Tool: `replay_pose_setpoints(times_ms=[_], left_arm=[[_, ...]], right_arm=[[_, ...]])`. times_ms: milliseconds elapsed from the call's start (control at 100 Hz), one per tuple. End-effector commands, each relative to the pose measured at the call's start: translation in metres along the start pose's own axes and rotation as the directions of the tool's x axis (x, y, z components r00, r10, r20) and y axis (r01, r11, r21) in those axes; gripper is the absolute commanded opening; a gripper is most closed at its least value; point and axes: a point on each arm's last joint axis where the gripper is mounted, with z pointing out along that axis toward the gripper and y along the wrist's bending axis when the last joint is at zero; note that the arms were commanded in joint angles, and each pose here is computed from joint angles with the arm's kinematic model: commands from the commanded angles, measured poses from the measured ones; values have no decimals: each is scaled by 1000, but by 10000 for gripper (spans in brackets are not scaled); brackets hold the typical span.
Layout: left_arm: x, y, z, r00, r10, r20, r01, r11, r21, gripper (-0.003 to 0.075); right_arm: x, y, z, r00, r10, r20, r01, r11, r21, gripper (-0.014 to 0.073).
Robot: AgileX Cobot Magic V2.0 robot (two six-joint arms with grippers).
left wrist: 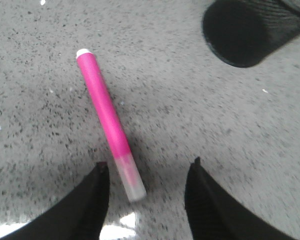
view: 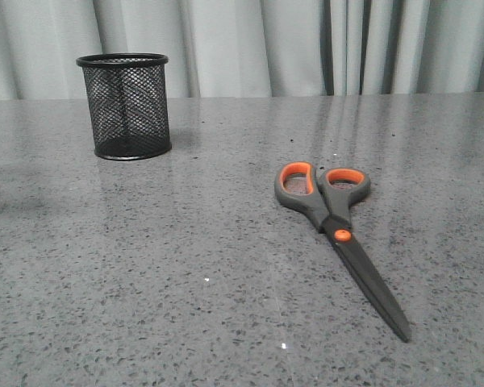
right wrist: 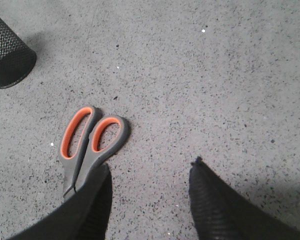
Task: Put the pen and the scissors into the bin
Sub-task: 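Grasp the pink marker with the left gripper and lift it upright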
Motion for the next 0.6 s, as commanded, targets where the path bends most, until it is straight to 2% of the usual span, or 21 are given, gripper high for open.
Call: replay_pose_setpoints(times_ms=[0,270,450,590], left_arm=[[-26,-4,8,999,-27,16,27,1000,8,314],[-53,1,51,994,-45,-103,43,999,-26,314],[-56,9,66,989,-69,-130,58,994,-89,314],[-54,11,77,984,-73,-162,58,994,-96,314]], right_arm=[[-15,6,-5,996,-28,86,30,999,-31,323],[-15,6,-5,997,-28,78,30,999,-27,322],[-13,5,-5,998,-28,61,30,999,-20,322],[-13,5,-5,998,-28,61,30,999,-20,322]])
